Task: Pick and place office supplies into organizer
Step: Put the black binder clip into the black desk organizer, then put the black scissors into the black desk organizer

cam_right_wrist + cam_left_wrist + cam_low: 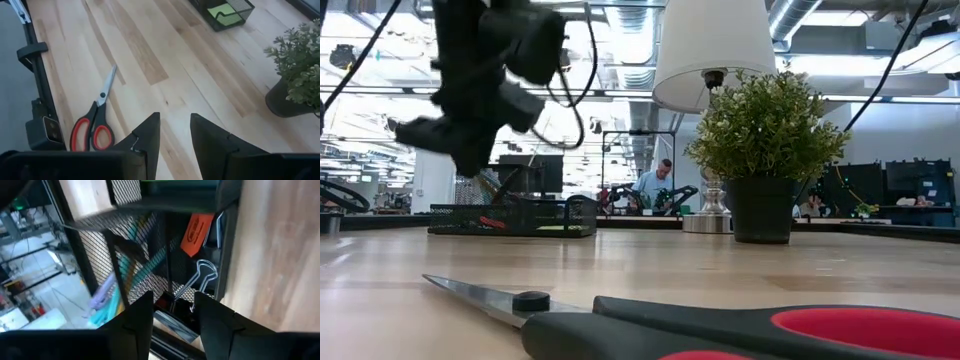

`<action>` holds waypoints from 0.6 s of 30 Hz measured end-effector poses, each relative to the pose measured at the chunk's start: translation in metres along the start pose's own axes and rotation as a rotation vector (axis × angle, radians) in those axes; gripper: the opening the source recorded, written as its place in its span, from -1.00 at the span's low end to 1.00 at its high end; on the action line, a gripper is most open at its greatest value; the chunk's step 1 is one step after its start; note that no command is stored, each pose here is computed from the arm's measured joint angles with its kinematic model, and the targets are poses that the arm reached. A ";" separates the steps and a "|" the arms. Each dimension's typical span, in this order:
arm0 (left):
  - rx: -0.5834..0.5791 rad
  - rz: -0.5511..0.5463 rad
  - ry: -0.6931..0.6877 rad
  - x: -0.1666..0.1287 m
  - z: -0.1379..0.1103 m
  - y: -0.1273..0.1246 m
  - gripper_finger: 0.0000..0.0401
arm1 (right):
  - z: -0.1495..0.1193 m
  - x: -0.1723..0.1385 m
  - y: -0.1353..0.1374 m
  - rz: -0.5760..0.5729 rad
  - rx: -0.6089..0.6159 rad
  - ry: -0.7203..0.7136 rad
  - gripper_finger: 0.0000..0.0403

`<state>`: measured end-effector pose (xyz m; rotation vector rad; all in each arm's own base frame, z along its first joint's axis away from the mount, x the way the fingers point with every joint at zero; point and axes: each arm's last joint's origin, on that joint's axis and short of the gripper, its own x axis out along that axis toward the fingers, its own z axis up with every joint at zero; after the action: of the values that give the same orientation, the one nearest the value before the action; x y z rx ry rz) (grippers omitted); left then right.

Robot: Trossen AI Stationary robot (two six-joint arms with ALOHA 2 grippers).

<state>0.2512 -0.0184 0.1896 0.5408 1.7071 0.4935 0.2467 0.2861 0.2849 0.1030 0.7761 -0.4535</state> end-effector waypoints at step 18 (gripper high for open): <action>-0.102 -0.037 0.009 0.031 -0.001 -0.003 0.07 | 0.002 0.002 0.000 0.001 -0.013 0.002 -0.49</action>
<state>0.2443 -0.0021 0.1634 0.4337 1.6875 0.5536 0.2489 0.2851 0.2849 0.0915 0.7804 -0.4472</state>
